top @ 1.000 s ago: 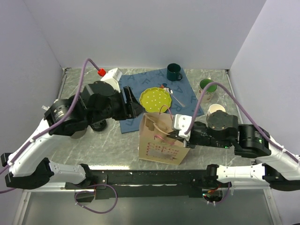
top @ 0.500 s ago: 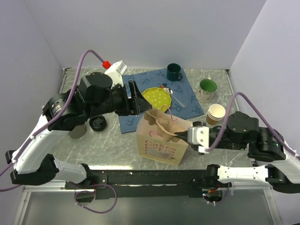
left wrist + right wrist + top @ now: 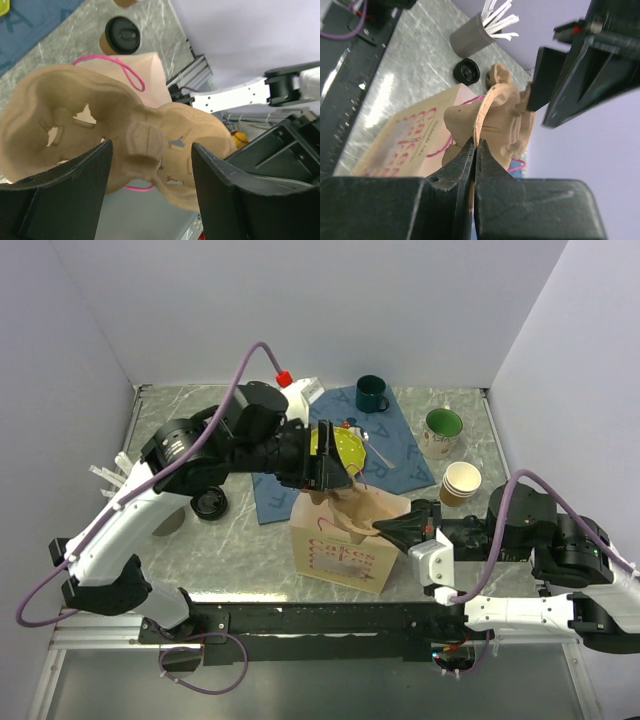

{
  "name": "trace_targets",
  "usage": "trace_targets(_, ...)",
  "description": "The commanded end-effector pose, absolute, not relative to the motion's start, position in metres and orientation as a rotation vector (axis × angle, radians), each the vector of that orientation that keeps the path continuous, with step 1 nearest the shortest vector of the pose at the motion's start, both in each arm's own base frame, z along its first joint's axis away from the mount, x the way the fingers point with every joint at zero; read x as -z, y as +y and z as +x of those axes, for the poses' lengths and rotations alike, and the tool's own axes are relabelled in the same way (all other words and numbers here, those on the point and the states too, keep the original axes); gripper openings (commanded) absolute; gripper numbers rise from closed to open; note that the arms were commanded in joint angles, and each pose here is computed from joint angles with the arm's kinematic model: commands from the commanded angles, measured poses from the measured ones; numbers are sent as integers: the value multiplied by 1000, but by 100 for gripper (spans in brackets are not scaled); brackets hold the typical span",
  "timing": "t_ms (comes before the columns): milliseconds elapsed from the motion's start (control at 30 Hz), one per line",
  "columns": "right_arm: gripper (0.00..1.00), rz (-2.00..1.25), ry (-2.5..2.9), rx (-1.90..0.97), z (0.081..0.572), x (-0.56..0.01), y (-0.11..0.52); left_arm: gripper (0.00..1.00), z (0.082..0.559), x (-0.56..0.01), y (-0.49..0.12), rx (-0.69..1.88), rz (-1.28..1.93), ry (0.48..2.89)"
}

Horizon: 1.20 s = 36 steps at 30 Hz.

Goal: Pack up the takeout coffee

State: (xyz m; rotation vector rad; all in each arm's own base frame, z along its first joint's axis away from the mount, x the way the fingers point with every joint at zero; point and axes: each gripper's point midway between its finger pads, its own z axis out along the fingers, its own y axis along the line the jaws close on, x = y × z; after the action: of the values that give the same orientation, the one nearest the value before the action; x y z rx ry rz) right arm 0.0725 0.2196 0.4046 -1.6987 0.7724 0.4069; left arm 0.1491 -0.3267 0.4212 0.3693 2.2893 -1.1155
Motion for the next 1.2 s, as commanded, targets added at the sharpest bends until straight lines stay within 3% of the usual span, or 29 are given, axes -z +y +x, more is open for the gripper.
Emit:
trace_targets(0,0,-1729,666,-312,80,-409,228,69,136,-426,-325,1145,472,2292)
trace_targets(300,0,-1770,651,-228,89,-396,228,62,136,-397,-320,1022,567,2387)
trace_targets(733,0,-1809,592,-175,92,-399,233,63,144,-381,-323,929,658,2406)
trace_targets(1167,0,-1888,576,-170,89,-389,233,67,162,-402,-328,897,757,2222)
